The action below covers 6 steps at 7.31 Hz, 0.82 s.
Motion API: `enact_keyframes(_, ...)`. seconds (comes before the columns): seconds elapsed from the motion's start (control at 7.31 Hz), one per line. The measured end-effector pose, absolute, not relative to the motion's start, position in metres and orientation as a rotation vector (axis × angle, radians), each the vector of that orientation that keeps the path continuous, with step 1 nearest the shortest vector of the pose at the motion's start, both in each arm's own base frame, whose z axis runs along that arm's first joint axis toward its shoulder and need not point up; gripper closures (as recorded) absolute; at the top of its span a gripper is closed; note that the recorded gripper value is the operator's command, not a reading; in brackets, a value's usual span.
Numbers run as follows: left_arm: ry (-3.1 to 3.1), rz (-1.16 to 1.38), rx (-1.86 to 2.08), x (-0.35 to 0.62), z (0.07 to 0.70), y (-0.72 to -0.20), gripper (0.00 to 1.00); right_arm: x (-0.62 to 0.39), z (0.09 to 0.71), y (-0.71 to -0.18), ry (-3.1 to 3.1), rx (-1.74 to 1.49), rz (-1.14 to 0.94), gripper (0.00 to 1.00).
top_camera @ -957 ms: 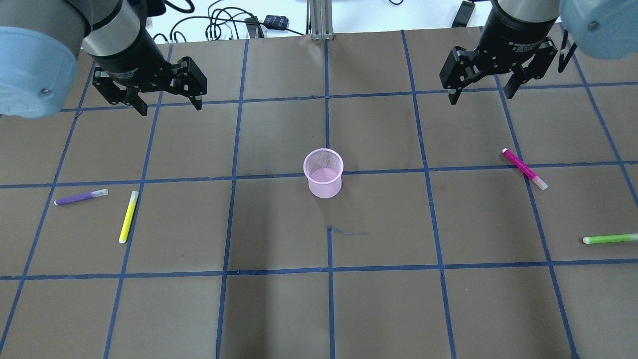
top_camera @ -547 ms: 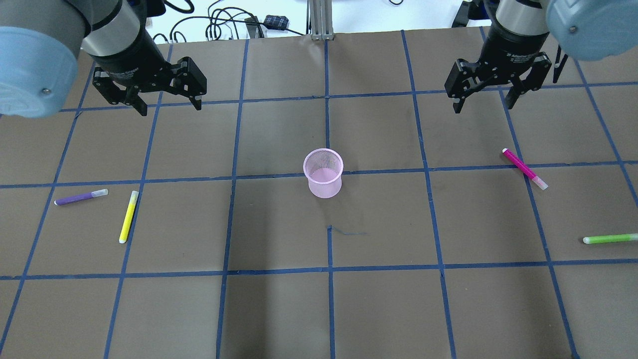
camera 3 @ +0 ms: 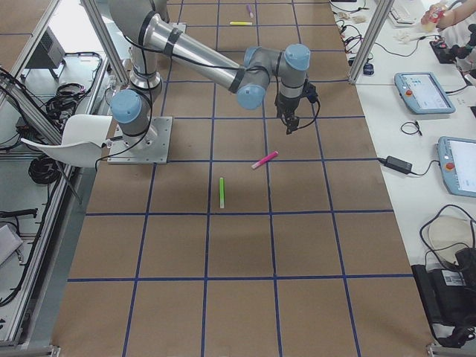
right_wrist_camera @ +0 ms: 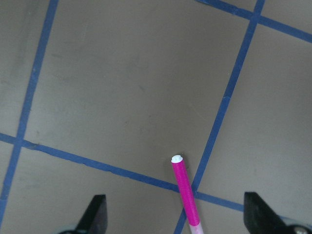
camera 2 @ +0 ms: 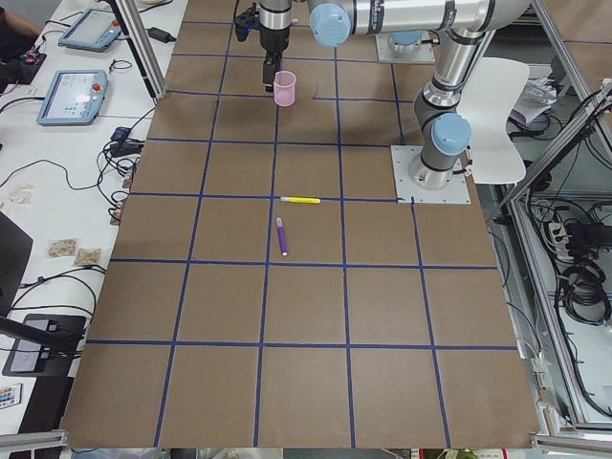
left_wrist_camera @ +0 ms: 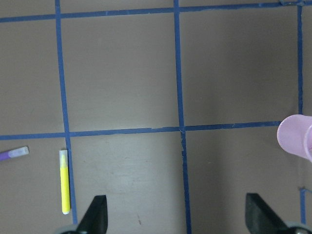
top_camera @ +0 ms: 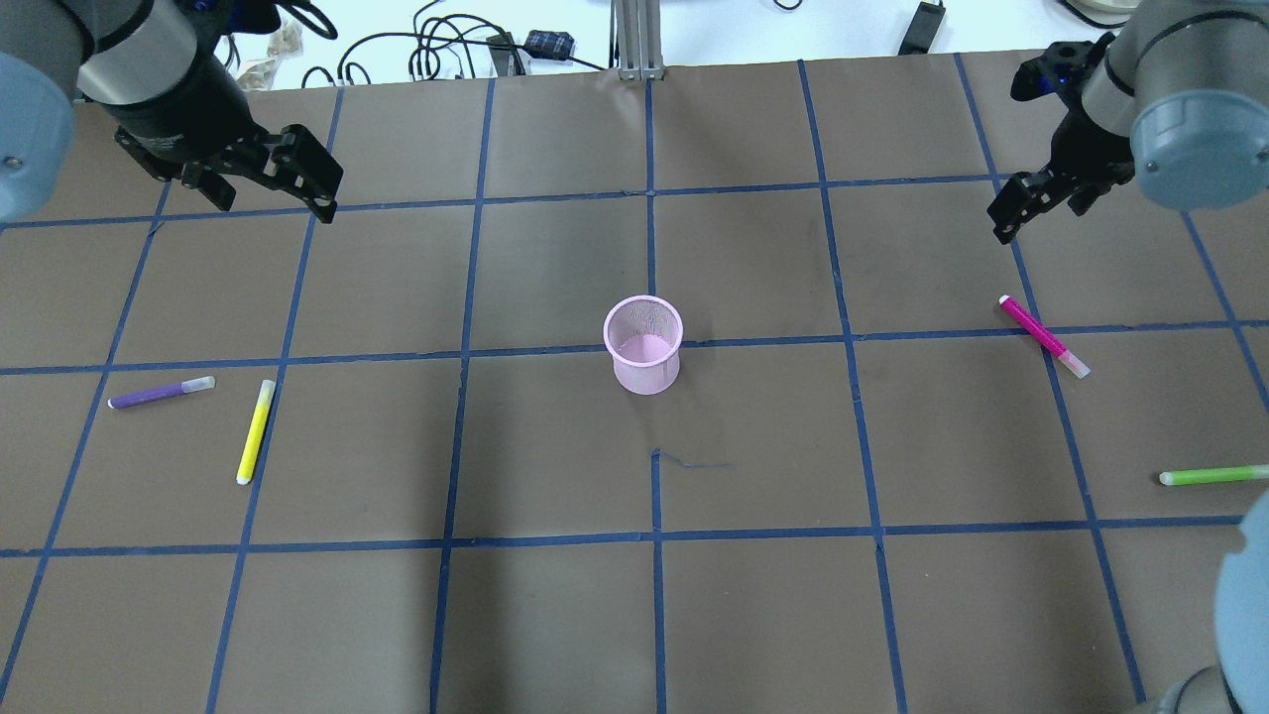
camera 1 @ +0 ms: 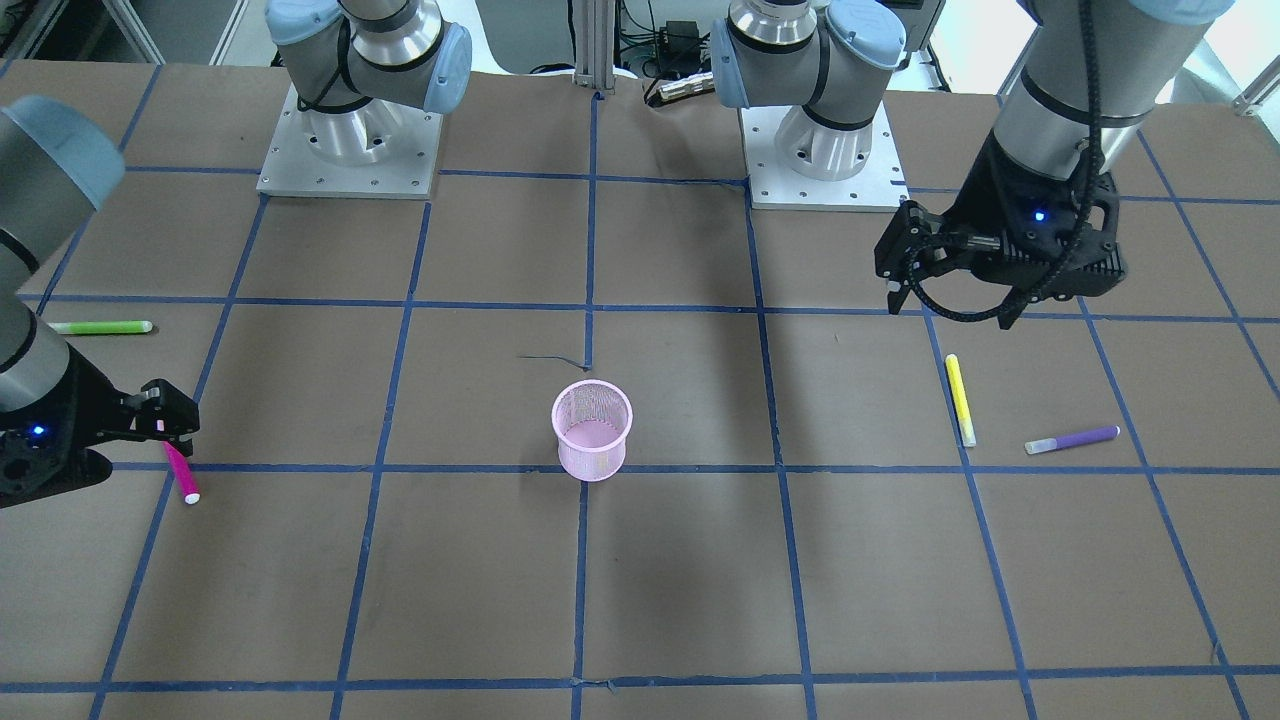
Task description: Insert purple and pink pens into pink cup
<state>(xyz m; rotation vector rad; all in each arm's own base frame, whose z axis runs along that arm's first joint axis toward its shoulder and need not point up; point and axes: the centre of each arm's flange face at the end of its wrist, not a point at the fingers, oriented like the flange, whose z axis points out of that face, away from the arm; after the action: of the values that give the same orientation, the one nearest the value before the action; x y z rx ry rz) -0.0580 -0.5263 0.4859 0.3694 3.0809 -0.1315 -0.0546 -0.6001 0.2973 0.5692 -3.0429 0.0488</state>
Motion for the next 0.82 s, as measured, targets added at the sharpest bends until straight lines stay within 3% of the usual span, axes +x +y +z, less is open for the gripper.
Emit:
enact_keyframes(0.41,3.007,-0.015,0.803,0.030,0.490,-0.510,0.00,-0.070,0.223,-0.577,-2.951,0.787,0.127,0.00)
enact_keyframes(0.68,2.993,0.054,0.927,0.109,0.490,-0.490,0.00,-0.073,0.198,-0.577,-2.901,0.903,0.138,0.08)
enact_keyframes(0.82,3.004,0.072,0.956,0.152,0.483,-0.479,0.00,-0.073,0.189,-0.576,-2.902,0.926,0.121,0.31)
